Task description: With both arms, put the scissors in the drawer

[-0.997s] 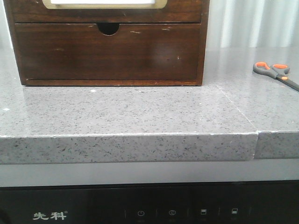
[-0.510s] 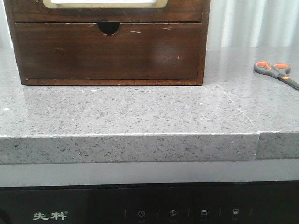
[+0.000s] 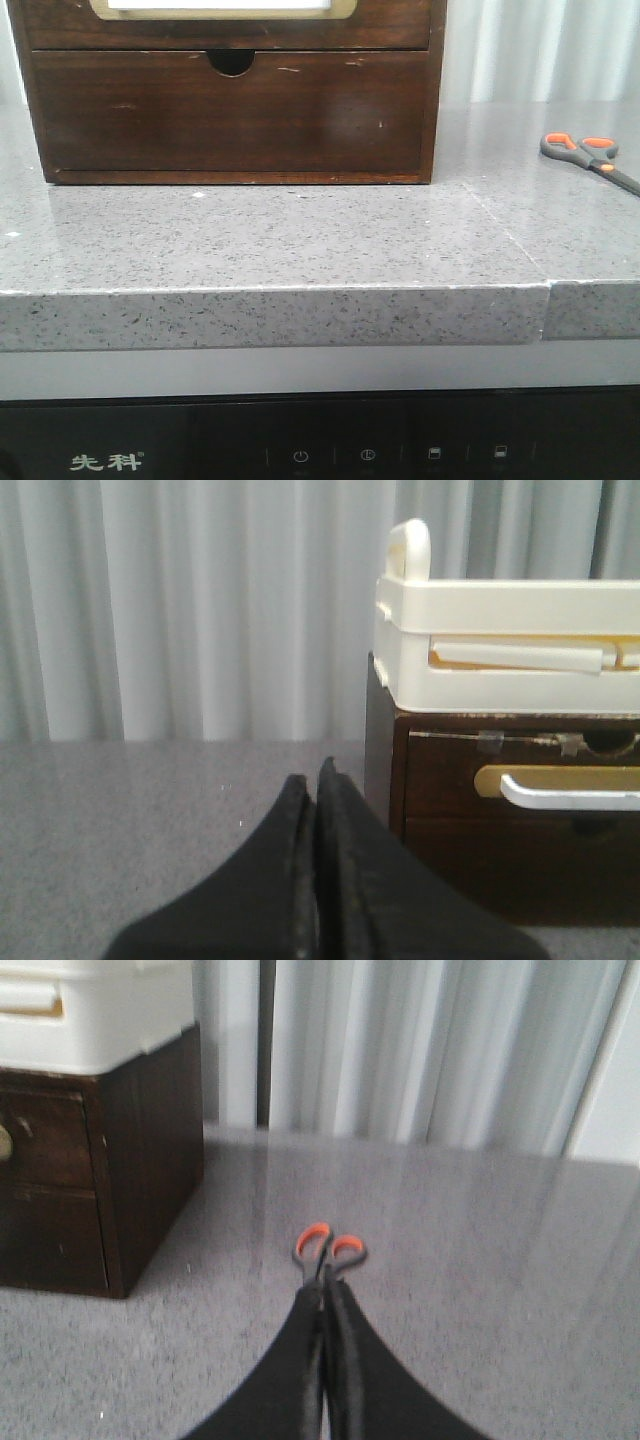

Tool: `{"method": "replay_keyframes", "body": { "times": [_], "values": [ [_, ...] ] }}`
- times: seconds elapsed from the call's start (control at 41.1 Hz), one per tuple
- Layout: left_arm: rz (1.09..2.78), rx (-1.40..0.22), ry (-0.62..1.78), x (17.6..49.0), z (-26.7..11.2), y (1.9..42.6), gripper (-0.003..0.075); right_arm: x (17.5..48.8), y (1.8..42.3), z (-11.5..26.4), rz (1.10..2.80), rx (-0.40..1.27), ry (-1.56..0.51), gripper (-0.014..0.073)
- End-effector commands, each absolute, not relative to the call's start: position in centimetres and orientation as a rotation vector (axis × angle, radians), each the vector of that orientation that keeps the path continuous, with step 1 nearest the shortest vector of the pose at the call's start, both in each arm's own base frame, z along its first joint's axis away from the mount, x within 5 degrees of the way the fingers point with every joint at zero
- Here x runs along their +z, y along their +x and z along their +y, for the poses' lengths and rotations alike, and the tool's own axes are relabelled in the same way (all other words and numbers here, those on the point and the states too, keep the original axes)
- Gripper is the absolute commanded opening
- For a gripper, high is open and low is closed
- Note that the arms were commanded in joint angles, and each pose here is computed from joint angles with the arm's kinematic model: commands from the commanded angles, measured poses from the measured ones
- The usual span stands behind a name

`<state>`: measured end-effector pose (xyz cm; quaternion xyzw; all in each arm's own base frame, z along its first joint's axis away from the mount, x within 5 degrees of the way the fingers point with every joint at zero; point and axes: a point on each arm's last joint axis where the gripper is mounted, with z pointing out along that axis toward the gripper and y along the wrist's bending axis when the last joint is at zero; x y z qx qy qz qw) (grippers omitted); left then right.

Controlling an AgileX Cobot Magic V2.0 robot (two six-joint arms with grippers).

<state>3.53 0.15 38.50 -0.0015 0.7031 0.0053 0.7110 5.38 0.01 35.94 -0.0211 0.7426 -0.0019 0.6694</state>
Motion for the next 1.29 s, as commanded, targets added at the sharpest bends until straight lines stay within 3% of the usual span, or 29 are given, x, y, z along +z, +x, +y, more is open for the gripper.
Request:
{"method": "replay_keyframes", "body": {
  "times": [0.0,0.219,0.535,0.632,0.729,0.875,0.924,0.997,1.264],
  "values": [
    [1.634,0.0,-0.006,40.1,0.1,5.0,-0.002,37.4,6.8,0.0,1.696,-0.028,-0.065,-0.0067],
    [1.867,0.005,-0.006,37.9,0.1,8.3,-0.002,35.7,9.8,0.2,1.896,-0.039,-0.074,-0.0067],
    [1.995,-0.001,-0.007,35.6,0.0,10.9,-0.002,33.5,13.0,0.2,2.072,-0.07,-0.097,-0.0059],
    [2.008,-0.001,-0.007,35.4,0.0,11.3,-0.0015,33.1,13.6,0.2,2.1,-0.077,-0.102,0.0046],
    [2.018,-0.003,-0.008,35.3,0.0,11.6,0.0087,32.9,13.9,0.2,2.118,-0.077,-0.103,0.0258],
    [1.975,-0.036,-0.019,35.7,-0.2,11.7,0.044,32.8,13.9,0.2,2.121,-0.079,-0.104,0.0587],
    [1.958,-0.056,-0.027,35.8,-0.3,11.8,0.0541,32.8,13.9,0.2,2.121,-0.079,-0.104,0.0626],
    [1.928,-0.123,-0.055,36.1,-0.6,11.9,0.0614,32.8,13.9,0.2,2.121,-0.079,-0.104,0.0634],
    [1.714,-0.66,-0.341,38.0,-2.3,12.3,0.0619,32.8,13.9,0.2,2.126,-0.079,-0.104,0.0634]
  ]
}}
